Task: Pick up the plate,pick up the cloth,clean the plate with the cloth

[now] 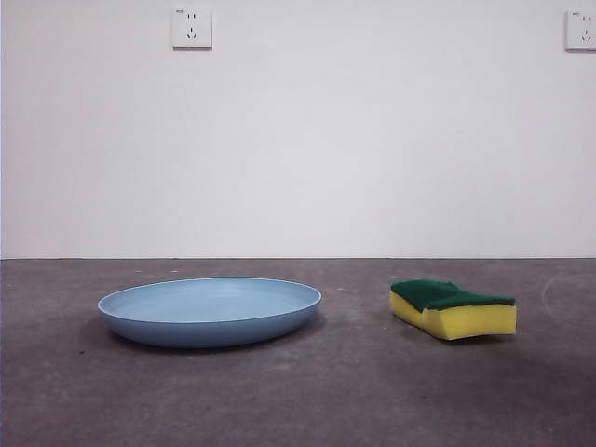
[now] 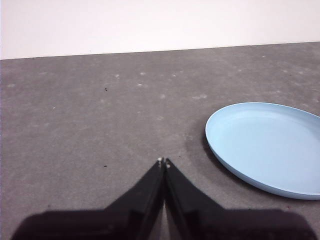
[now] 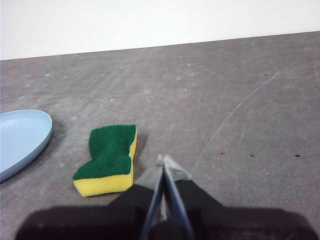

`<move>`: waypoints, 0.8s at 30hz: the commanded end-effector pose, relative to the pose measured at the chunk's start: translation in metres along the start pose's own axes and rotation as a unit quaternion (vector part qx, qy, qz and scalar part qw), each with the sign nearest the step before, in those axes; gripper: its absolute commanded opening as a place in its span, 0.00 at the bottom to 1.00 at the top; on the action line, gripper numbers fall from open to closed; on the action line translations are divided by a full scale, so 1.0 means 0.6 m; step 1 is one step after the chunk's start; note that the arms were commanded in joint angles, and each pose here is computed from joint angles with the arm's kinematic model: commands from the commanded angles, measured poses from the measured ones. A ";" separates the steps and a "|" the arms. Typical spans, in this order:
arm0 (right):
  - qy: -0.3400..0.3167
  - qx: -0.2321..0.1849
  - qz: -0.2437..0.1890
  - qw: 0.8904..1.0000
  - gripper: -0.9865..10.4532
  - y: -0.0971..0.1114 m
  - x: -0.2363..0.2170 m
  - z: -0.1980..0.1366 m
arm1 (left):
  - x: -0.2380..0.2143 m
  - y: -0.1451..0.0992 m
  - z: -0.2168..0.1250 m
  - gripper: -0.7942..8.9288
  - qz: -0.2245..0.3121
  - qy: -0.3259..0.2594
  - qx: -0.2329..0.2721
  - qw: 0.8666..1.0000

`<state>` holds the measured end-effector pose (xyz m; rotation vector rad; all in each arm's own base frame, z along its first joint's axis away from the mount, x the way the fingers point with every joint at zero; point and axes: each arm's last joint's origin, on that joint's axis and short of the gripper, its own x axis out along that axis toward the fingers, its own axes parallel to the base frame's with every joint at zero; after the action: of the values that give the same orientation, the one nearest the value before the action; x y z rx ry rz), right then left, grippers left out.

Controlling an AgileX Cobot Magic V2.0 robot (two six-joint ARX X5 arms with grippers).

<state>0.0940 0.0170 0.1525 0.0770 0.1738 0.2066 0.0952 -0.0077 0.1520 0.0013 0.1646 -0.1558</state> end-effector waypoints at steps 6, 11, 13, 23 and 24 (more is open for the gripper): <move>0.008 0.007 0.000 1.000 0.09 -0.001 0.002 -0.007 | 0.002 0.001 -0.005 0.08 0.001 -0.001 -0.004 1.000; 0.008 0.016 0.000 1.000 0.09 -0.001 0.002 -0.007 | 0.002 0.000 -0.005 0.08 0.000 -0.002 -0.010 1.000; 0.008 0.034 0.000 0.999 0.09 -0.001 0.002 -0.007 | 0.002 0.001 -0.004 0.08 0.000 -0.004 -0.019 1.000; 0.007 0.097 0.001 0.995 0.08 0.003 -0.004 0.033 | -0.007 0.000 0.033 0.07 -0.002 -0.018 -0.112 0.994; 0.008 0.099 0.000 0.995 0.08 0.004 -0.005 0.042 | -0.008 0.000 0.041 0.07 -0.002 -0.018 -0.118 0.993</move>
<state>0.0951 0.0172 0.1688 0.2371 0.2325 0.1881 0.0949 -0.0077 0.1715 -0.1813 0.1568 -0.1430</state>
